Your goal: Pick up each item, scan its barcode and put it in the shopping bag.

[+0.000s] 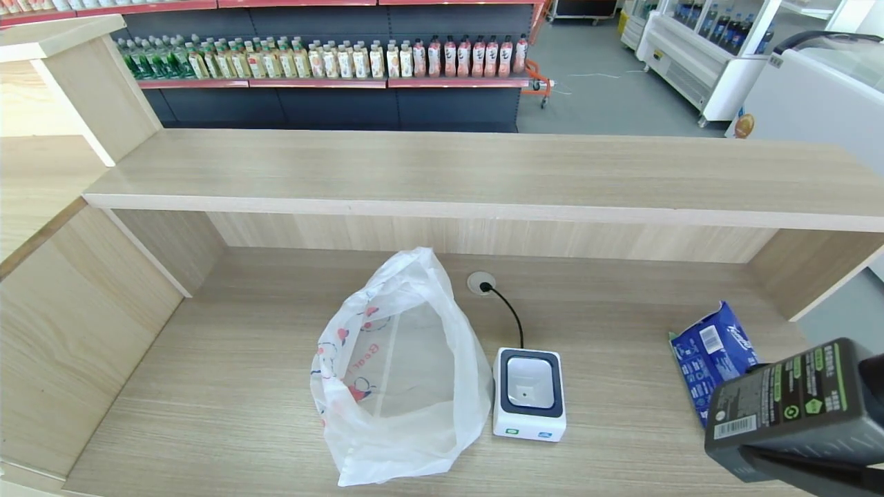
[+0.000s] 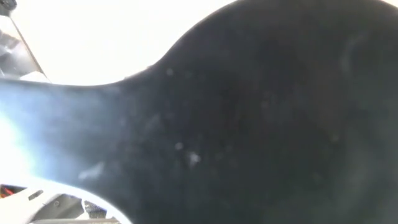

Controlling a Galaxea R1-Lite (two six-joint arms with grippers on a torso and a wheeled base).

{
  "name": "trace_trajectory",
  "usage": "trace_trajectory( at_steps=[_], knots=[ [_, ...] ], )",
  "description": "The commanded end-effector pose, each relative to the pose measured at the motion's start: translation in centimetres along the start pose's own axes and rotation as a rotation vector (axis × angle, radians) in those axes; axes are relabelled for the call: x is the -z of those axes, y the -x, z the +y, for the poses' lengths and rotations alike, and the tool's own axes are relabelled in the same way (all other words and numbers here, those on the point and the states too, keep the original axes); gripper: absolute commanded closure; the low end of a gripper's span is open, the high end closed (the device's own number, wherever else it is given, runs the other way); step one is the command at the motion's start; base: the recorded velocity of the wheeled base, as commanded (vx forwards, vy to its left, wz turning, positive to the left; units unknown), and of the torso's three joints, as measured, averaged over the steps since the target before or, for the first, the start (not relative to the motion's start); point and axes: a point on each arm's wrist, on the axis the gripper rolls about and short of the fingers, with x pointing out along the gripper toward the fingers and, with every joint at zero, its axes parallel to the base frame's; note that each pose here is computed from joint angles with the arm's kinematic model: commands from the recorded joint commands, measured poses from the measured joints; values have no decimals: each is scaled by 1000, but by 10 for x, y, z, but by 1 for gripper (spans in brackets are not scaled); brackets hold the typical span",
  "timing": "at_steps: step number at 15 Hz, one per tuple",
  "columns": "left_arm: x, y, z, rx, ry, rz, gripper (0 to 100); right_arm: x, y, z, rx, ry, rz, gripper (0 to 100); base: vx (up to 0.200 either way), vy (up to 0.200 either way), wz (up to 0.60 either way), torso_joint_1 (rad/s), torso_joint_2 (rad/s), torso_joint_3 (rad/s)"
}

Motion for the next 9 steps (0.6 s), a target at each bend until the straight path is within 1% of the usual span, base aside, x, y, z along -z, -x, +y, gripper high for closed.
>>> trace_trajectory(
  at_steps=[1,5,8,9],
  knots=[
    [0,0,0,-1,0,0,0,3,3,3,1,22,-6,100,0,0,600,2,12,-2],
    [0,0,0,1,0,0,0,9,5,7,-5,23,-7,100,0,0,600,4,6,4],
    [0,0,0,1,0,0,0,19,-4,7,-26,-11,43,100,0,0,0,0,0,0],
    [0,0,0,-1,0,0,0,27,-20,-1,-20,-42,78,100,0,0,0,0,0,0]
  ],
)
